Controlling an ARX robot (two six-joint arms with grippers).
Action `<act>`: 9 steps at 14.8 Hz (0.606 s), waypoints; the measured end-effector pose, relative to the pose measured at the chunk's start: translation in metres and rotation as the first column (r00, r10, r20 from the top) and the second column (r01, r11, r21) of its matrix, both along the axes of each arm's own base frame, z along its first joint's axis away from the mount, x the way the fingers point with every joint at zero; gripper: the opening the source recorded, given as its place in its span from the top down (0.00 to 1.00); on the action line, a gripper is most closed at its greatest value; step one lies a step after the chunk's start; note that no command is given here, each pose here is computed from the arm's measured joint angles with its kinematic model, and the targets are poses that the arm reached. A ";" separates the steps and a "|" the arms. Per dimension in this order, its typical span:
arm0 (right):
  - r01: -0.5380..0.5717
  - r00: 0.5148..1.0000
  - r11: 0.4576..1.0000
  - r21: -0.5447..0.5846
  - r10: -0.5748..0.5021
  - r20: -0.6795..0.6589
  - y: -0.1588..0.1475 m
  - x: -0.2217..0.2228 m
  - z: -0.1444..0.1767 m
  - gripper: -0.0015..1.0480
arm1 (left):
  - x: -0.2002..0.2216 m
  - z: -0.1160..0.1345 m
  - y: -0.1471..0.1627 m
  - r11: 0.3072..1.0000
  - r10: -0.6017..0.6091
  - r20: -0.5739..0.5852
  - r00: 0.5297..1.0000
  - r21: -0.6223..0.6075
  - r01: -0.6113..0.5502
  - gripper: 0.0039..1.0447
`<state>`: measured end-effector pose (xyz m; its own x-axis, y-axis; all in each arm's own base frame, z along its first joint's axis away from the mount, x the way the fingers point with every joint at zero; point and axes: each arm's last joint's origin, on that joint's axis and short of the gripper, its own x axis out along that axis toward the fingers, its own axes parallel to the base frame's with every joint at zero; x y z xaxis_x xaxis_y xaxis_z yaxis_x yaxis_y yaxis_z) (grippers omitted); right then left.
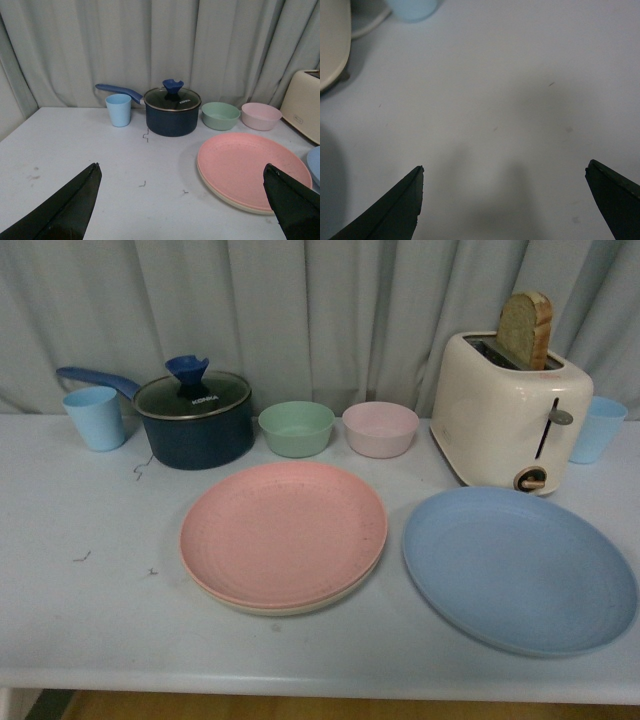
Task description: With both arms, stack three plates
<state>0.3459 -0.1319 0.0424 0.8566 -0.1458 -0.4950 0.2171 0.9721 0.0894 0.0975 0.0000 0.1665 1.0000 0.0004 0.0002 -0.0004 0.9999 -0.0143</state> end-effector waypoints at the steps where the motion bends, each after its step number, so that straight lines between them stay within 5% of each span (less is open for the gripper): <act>1: -0.030 0.999 0.999 0.010 0.031 -0.039 0.008 0.005 -0.003 0.06 | 0.000 0.000 0.000 1.000 0.000 0.000 1.000 0.000 0.000 0.06; 4: -0.242 0.962 0.970 -0.002 0.240 -0.134 0.070 0.016 -0.005 0.06 | 0.000 0.000 0.000 1.000 0.000 0.000 1.000 0.000 0.000 0.06; 6: -0.244 0.969 0.970 -0.007 0.244 -0.038 0.080 0.010 0.025 0.06 | 0.000 0.000 0.000 1.000 0.000 0.000 1.000 0.000 0.000 0.06; 9: -0.269 0.961 0.963 0.017 0.269 -0.059 0.091 0.011 0.023 0.06 | 0.000 0.000 0.000 1.000 0.000 0.000 1.000 0.000 0.000 0.06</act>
<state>0.3573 -0.0408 0.0658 0.8321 0.0906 -0.5473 -0.0470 0.9945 0.0932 0.0975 0.0000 0.1665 1.0000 0.0000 0.0002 0.0000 0.9999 -0.0143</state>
